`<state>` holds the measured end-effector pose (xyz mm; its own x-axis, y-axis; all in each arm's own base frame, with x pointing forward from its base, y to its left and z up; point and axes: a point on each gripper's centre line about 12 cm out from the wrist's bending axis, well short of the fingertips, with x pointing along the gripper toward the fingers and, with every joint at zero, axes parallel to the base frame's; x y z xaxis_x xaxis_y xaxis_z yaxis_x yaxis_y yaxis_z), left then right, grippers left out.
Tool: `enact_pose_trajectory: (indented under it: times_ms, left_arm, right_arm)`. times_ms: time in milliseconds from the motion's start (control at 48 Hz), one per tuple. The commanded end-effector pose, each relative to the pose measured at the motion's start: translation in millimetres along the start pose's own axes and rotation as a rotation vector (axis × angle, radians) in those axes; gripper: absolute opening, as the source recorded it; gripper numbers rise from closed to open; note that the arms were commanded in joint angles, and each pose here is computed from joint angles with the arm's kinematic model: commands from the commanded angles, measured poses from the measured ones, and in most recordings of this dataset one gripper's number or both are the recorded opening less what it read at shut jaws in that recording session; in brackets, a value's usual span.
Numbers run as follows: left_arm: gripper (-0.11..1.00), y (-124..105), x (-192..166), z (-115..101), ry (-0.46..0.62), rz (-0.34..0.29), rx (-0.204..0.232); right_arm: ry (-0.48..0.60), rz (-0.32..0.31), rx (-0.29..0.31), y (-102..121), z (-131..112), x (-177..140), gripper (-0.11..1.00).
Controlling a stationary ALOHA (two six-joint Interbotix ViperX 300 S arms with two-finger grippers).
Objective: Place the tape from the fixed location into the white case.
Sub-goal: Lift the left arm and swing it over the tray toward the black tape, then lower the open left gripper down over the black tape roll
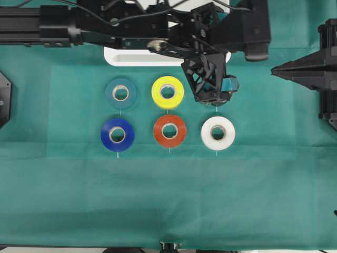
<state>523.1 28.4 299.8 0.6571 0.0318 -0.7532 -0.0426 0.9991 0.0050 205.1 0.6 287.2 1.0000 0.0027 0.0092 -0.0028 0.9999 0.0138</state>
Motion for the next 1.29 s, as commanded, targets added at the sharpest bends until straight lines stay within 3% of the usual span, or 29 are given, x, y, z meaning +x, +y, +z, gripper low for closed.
enact_pose_trajectory:
  times_ms: [0, 709, 876, 1063, 1272]
  left_arm:
    - [1.00, 0, -19, 16, -0.017, 0.002, 0.002]
    - [1.00, 1, -19, 20, 0.008, 0.004, 0.004]
    - [1.00, 1, -19, 20, 0.009, 0.003, 0.025]
    - [1.00, 0, -19, 18, 0.023, 0.002, 0.128]
    - [1.00, -11, -19, 16, 0.036, -0.016, 0.352]
  right_arm:
    - [-0.025, 0.002, 0.003, 0, 10, 3, 0.00]
    - [-0.018, 0.001, 0.003, 0, 9, 3, 0.00]
    - [-0.014, 0.001, 0.003, 0, 8, 3, 0.00]
    - [-0.014, 0.001, 0.005, 0, 8, 3, 0.00]
    - [-0.017, 0.001, 0.003, 0, 9, 3, 0.00]
